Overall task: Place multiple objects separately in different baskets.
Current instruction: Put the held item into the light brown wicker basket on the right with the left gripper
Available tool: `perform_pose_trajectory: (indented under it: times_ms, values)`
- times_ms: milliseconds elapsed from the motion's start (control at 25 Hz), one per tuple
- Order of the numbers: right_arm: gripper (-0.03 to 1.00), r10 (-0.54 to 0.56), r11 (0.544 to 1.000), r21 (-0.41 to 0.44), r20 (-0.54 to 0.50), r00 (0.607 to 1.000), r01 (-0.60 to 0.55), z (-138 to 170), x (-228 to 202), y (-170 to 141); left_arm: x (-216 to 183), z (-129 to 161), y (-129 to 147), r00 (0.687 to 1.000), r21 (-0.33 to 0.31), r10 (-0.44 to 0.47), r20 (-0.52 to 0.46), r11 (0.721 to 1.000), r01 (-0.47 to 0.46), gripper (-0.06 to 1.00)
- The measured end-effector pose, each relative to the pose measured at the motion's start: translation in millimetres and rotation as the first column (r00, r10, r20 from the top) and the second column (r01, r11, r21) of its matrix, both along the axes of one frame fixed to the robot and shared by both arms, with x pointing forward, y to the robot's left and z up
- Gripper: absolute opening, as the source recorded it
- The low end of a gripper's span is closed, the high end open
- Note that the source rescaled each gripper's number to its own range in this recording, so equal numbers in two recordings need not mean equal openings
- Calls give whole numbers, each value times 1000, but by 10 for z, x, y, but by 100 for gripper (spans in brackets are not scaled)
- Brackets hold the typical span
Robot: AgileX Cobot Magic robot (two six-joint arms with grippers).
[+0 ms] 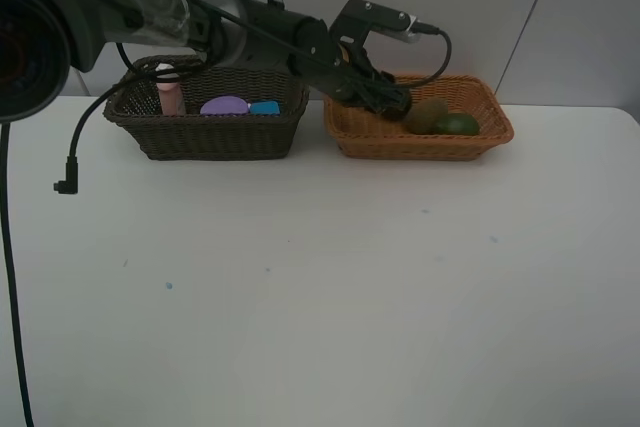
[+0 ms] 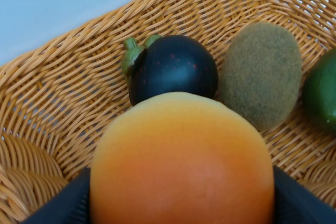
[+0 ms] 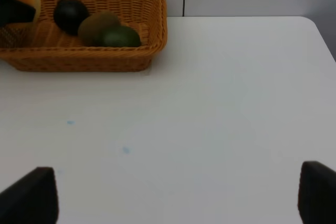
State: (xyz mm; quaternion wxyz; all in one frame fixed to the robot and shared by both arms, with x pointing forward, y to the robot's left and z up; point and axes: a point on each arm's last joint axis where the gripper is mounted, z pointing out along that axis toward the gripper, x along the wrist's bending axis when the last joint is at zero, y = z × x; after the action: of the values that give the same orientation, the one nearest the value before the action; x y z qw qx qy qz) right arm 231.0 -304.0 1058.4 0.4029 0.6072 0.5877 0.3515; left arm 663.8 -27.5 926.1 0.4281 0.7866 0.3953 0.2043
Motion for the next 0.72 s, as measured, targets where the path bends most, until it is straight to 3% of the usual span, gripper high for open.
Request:
perform_pose_trajectory:
  times_ms: [160,240,720]
  values:
    - [100,0,1000,0,0,1000,0,0,0,0,0,0,0,1000,8,-7,6,1000,7,92]
    - [100,0,1000,0,0,1000,0,0,0,0,3,0,4,1000,8,-6,6,1000,6,98]
    - [100,0,1000,0,0,1000,0,0,0,0,3,0,4,1000,17,-13,13,1000,13,100]
